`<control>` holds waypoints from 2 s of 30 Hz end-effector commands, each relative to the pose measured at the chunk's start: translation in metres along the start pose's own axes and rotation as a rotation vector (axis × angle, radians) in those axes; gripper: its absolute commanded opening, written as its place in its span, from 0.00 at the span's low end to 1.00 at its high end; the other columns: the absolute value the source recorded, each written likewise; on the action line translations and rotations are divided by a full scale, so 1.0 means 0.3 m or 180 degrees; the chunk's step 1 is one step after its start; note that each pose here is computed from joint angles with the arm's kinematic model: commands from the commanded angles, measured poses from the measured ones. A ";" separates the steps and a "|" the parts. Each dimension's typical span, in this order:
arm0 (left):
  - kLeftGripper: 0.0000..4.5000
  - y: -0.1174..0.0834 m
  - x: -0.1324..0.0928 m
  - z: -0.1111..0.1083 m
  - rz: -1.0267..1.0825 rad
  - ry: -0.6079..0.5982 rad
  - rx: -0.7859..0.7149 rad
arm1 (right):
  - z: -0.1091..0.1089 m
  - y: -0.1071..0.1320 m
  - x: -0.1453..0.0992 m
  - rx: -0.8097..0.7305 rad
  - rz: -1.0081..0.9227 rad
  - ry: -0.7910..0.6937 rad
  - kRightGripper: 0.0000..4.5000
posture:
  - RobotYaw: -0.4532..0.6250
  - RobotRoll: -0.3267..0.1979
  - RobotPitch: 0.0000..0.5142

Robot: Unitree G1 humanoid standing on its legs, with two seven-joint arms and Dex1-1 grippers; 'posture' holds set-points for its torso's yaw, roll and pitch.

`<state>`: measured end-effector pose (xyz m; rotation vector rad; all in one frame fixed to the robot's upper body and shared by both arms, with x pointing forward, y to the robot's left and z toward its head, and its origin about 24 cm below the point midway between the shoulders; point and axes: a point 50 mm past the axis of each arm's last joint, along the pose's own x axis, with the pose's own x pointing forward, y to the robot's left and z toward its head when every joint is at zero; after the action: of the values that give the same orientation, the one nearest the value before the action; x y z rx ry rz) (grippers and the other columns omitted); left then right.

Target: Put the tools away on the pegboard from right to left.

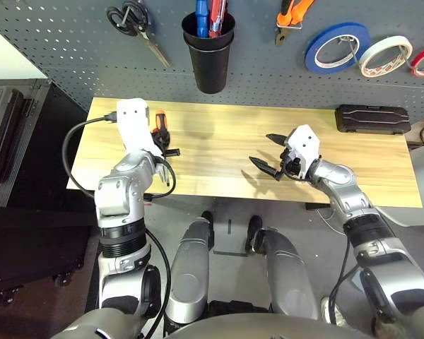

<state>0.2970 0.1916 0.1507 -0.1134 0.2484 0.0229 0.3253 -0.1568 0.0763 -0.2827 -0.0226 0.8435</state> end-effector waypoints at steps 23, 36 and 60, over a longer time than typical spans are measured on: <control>0.15 -0.008 -0.157 0.433 -0.0688 -0.2257 -0.0261 | 0.238 -0.099 -0.206 -0.0056 -0.0081 -0.1437 1.00 | 0.69 0.62 0.46; 0.15 -0.074 -0.137 0.556 -0.0948 -0.2578 -0.0355 | 0.349 -0.148 -0.243 0.0082 -0.0331 -0.1794 1.00 | 0.64 0.62 0.45; 0.14 -0.171 -0.099 0.672 -0.1112 -0.2871 -0.0855 | 0.406 -0.151 -0.222 -0.0064 -0.0446 -0.2114 1.00 | 0.63 0.62 0.43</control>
<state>0.3214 0.1682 0.3502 -0.3736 -0.6481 -0.2188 0.3020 -0.2033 0.2064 0.0069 -0.6287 0.7806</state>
